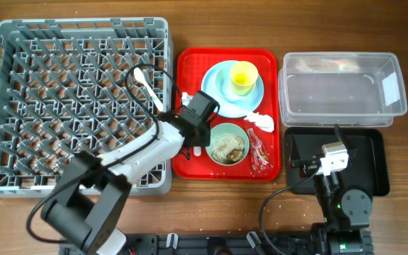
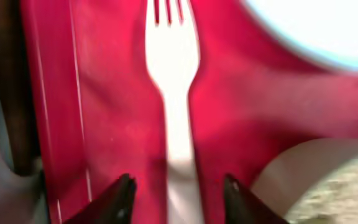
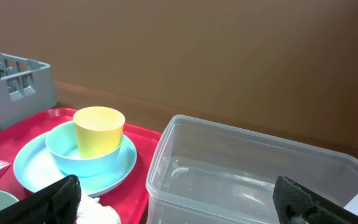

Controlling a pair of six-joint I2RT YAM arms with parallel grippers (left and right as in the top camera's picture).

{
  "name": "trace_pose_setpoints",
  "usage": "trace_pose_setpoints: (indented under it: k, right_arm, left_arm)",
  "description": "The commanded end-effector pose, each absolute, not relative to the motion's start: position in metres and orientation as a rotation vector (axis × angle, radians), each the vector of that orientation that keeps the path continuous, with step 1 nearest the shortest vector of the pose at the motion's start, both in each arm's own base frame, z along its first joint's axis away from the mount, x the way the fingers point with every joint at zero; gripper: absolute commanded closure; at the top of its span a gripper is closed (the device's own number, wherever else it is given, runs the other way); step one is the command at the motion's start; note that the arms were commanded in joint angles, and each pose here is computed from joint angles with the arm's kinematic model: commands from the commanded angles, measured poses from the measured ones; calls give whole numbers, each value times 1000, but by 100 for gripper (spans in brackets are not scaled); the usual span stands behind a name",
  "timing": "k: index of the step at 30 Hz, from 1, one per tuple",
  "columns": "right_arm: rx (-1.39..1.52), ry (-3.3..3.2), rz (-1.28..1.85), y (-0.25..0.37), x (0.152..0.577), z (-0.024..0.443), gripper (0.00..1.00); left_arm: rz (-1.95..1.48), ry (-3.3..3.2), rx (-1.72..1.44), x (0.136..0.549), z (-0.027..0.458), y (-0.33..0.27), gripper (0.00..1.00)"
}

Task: Sort waste into correct bins and load items into the dishwasher rack
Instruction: 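Lift the white fork off the red tray with the left gripper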

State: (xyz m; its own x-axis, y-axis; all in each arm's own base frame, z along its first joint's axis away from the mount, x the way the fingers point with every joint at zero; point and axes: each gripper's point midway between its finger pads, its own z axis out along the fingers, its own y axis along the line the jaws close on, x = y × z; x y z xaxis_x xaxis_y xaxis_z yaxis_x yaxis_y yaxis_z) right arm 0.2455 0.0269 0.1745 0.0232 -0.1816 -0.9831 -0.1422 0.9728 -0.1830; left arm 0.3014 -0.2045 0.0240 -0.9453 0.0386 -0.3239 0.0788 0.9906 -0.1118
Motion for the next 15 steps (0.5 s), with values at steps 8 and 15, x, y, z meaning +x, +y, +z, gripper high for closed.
trace_pose_setpoints:
  k: [8, 15]
  right_arm:
    - [-258, 1547, -30, 27, 245, 176, 0]
    - [-257, 1547, -30, 27, 245, 176, 0]
  left_arm:
    - [-170, 2590, -93, 354, 43, -196, 69]
    - [-101, 2613, -98, 365, -5, -196, 69]
